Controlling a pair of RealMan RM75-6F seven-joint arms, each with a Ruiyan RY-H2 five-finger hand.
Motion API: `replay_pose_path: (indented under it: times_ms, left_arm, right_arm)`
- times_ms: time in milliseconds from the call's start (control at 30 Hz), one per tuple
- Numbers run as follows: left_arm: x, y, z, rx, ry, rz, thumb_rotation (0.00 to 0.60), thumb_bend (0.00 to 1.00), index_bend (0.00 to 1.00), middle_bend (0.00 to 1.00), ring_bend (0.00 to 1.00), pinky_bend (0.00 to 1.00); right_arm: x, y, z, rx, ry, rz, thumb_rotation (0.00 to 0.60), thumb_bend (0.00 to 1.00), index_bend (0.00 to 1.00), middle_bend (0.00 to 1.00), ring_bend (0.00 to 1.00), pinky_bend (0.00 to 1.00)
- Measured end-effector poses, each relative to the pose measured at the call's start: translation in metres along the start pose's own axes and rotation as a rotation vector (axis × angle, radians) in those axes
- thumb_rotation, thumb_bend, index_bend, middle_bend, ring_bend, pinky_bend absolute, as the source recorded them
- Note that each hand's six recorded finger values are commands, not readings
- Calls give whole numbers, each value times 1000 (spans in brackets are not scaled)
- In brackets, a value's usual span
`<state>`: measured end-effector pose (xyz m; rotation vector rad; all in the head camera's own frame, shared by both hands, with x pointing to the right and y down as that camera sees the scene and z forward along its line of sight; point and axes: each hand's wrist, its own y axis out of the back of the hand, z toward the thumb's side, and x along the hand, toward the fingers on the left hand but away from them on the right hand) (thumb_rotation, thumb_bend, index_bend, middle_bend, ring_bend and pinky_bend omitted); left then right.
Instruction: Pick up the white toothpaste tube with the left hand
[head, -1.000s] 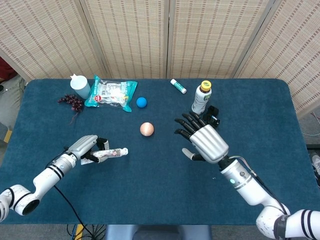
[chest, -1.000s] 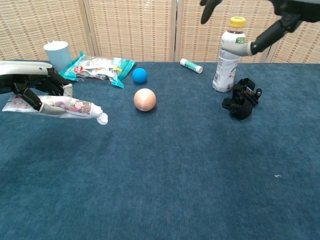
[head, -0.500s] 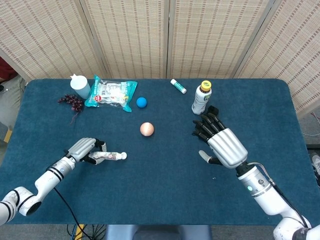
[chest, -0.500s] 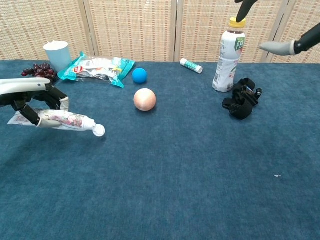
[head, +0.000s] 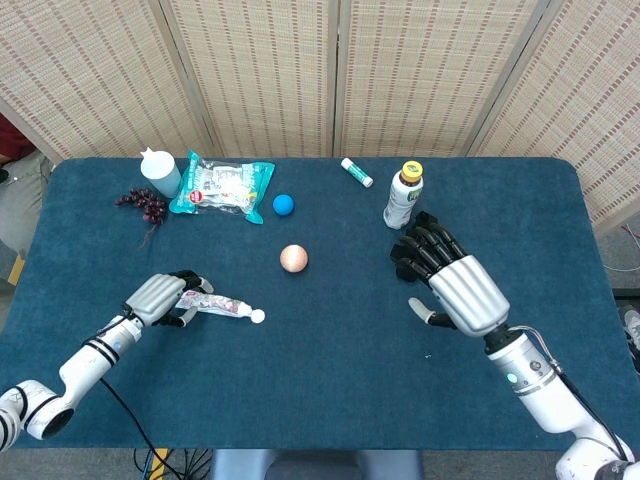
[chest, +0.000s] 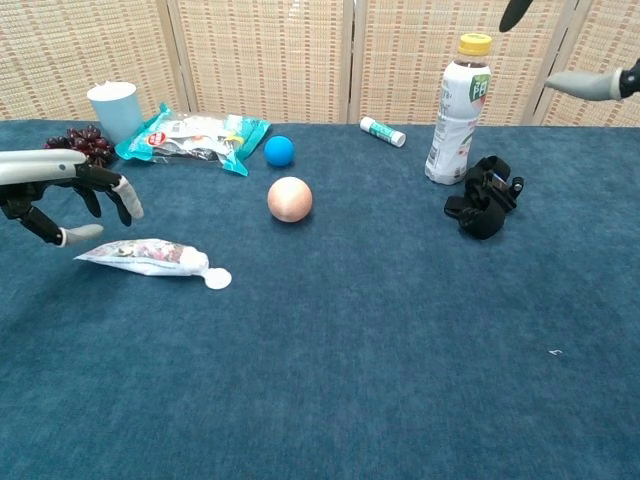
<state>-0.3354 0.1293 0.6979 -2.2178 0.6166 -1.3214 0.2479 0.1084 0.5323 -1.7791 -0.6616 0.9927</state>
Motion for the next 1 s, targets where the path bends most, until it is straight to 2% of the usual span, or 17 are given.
replay_pose_path:
  times_ms: [133, 267, 400, 500, 600, 800, 1000]
  left_arm:
    - [-9, 9, 0, 3, 14, 26, 591, 452, 236, 285, 160, 237]
    - [-23, 22, -4, 0, 44, 95, 600, 452, 232, 284, 160, 236]
    - [-44, 34, -10, 1, 91, 197, 600, 452, 230, 284, 160, 236]
    - [-63, 42, -15, 11, 134, 283, 600, 452, 237, 284, 161, 236]
    - [-85, 46, -19, 33, 184, 371, 600, 452, 243, 284, 161, 236]
    - [-134, 40, -28, 94, 306, 486, 600, 452, 267, 284, 161, 236]
    - [-174, 23, -28, 120, 393, 517, 600, 452, 272, 285, 162, 236]
  right_arm:
    - [5, -1, -9, 14, -23, 1, 499, 294, 311, 139, 0, 56]
    - [14, -6, -23, 35, -70, 26, 498, 294, 310, 139, 0, 56]
    - [26, -11, -40, 52, -134, 48, 525, 294, 269, 139, 0, 61]
    - [38, -15, -55, 64, -190, 56, 588, 295, 242, 139, 3, 125]
    - [52, -19, -70, 78, -254, 59, 600, 295, 224, 139, 13, 164]
    - [87, -27, -92, 83, -383, 56, 600, 296, 211, 139, 18, 165]
    - [120, -36, -101, 62, -466, 45, 600, 296, 211, 139, 19, 165]
